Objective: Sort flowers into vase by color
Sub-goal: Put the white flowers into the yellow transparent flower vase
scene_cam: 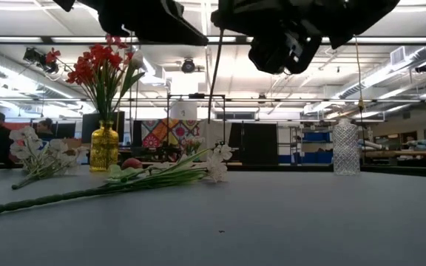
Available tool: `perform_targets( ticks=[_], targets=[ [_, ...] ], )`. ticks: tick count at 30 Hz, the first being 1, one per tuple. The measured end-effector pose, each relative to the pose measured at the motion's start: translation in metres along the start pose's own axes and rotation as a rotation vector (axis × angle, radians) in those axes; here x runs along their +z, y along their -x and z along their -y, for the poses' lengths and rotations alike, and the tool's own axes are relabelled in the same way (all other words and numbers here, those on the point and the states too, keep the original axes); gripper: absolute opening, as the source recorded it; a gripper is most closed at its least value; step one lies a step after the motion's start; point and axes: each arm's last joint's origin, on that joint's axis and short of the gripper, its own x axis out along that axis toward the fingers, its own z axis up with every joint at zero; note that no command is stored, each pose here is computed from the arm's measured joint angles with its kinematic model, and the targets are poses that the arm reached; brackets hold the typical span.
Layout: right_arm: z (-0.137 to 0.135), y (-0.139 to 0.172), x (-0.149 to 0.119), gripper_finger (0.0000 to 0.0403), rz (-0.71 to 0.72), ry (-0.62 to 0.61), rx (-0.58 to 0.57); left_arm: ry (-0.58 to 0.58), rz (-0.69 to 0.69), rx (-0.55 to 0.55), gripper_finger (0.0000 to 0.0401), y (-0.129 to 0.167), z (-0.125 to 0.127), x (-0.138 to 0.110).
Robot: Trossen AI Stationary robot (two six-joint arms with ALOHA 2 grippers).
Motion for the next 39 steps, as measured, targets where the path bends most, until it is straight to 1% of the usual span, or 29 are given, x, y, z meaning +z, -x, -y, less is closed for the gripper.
perform_targets(
  ticks=[5, 9, 11, 16, 20, 23, 25, 30, 33, 36, 39],
  targets=[
    [-0.002, 0.002, 0.003, 0.0037, -0.026, 0.029, -0.011, -0.067, 0.008, -0.017, 0.0158, 0.001, 0.004, 0.002],
    [-0.004, 0.002, 0.000, 0.0036, -0.089, 0.040, -0.009, -0.101, -0.009, 0.025, 0.0158, 0.001, 0.002, 0.001],
    [-0.005, 0.002, -0.001, 0.0036, -0.115, 0.038, -0.004, -0.116, -0.008, 0.026, 0.0158, 0.001, 0.002, 0.001],
    [-0.006, 0.002, -0.002, 0.0036, -0.137, 0.036, -0.009, -0.141, 0.013, 0.040, 0.0158, 0.001, 0.000, 0.003],
    [-0.006, 0.002, -0.002, 0.0036, -0.133, 0.036, -0.007, -0.139, 0.019, 0.072, 0.0153, -0.003, -0.009, 0.001],
    [-0.006, 0.002, -0.002, 0.0036, -0.131, 0.032, -0.003, -0.162, 0.024, 0.070, 0.0142, -0.010, -0.014, -0.003],
    [-0.007, 0.002, -0.002, 0.0037, -0.124, 0.022, 0.005, -0.156, 0.041, 0.072, 0.0135, -0.015, -0.018, -0.005],
    [-0.007, 0.002, -0.001, 0.0037, -0.106, 0.015, 0.018, -0.159, 0.035, 0.048, 0.0115, -0.019, -0.017, -0.008],
    [-0.008, 0.002, -0.001, 0.0037, -0.086, 0.018, 0.033, -0.163, 0.059, -0.010, 0.0097, -0.018, -0.014, -0.007],
    [-0.008, 0.002, -0.001, 0.0037, -0.083, 0.019, 0.035, -0.173, 0.060, -0.020, 0.0075, -0.018, -0.011, -0.007],
    [-0.008, 0.002, 0.000, 0.0037, -0.080, 0.019, 0.037, -0.186, 0.059, -0.007, 0.0052, -0.019, -0.015, -0.008]
  ],
)
